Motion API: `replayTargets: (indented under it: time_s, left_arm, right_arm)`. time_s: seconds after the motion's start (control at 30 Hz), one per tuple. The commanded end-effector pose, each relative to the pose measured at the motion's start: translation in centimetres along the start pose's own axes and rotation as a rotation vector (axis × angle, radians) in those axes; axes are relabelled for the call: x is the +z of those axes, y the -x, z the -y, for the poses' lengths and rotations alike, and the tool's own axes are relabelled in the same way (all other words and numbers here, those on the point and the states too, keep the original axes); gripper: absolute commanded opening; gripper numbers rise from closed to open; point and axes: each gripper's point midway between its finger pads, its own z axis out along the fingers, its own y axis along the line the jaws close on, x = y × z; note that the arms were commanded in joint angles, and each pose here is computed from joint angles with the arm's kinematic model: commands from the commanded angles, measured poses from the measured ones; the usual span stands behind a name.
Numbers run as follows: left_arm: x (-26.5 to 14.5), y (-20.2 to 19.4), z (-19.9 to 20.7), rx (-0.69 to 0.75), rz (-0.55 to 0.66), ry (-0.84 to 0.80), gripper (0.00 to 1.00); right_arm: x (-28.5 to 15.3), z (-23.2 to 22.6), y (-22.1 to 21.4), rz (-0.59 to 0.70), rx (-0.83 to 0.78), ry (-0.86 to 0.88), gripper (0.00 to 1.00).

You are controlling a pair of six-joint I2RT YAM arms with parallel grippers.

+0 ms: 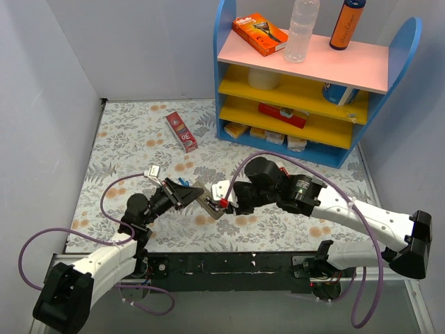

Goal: Load the batteries into the remote control

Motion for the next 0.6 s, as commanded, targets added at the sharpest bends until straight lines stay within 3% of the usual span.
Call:
replayTargets:
  time_s: [0.0, 0.2, 0.57]
  left_arm:
    - [0.0, -0.2, 1.4, 0.004, -0.025, -0.034, 0.00]
    - [0.0, -0.2, 1.8, -0.004, -0.031, -0.039, 0.00]
    - [0.0, -0.3, 2.1, -0.009, -0.039, -0.046, 0.00]
  right_arm:
    - [-0.4, 0.8, 2.4, 0.146, -0.236, -0.026, 0.34]
    - [0.9, 0.5, 1.3, 0.109, -0.241, 0.019, 0.26]
    - [2.6, 0.3, 0.0, 0.058, -0.233, 0.075, 0.25]
